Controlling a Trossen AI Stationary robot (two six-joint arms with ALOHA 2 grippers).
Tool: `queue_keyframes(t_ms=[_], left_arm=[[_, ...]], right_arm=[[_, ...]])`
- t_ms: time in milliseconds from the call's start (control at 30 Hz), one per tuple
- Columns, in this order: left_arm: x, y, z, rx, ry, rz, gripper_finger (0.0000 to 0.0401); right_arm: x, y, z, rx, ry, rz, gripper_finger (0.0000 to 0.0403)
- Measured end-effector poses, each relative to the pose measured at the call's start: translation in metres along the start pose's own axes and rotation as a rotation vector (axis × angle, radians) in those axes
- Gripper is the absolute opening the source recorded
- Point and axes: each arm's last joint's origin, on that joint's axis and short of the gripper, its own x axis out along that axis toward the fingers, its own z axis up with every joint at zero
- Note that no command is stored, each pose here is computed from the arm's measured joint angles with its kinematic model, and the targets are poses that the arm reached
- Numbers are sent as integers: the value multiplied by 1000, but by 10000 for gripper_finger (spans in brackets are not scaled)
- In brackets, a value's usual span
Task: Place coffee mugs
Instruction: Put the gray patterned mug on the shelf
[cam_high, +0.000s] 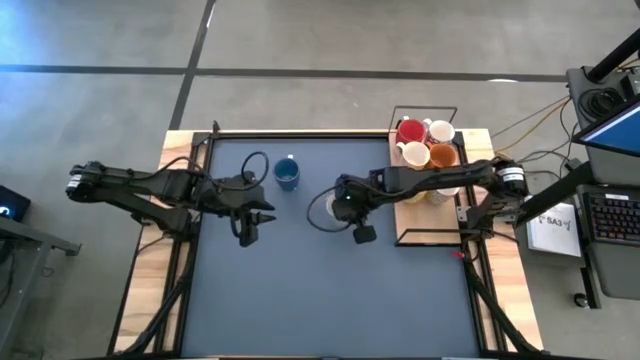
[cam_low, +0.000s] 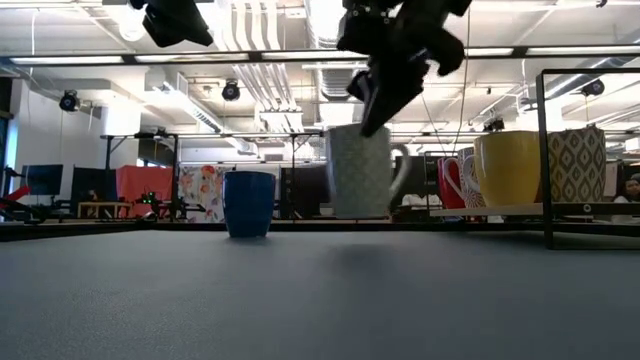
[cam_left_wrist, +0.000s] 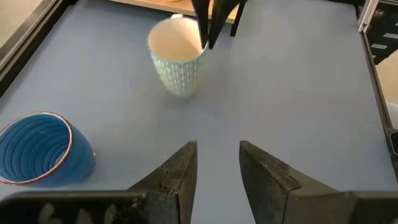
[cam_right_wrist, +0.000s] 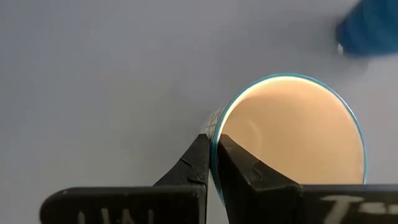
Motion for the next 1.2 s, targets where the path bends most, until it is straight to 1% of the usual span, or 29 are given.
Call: queue_keyframes(t_ms=[200, 333, 467, 633, 833, 933, 1200], left_arm=[[1, 0, -1, 1, 4, 1, 102], [2, 0, -1, 2, 2, 9, 102], [2, 1, -1, 2, -3, 25, 102], [2, 0, -1, 1, -8, 24, 102], [2, 0, 0, 1, -9, 24, 102], [2, 0, 0, -1, -16, 22, 102], [2, 0, 1, -3, -28, 18, 102]], right_arm=[[-32, 7, -7, 160, 11, -13, 11], [-49, 16, -13, 205, 43, -85, 11], [-67, 27, -16, 241, 38, -141, 11], [-74, 41, -24, 259, 89, -171, 11], [-78, 54, -37, 239, 169, -153, 11], [-83, 58, -43, 270, 187, -152, 11], [-97, 66, -53, 404, 216, -184, 11]])
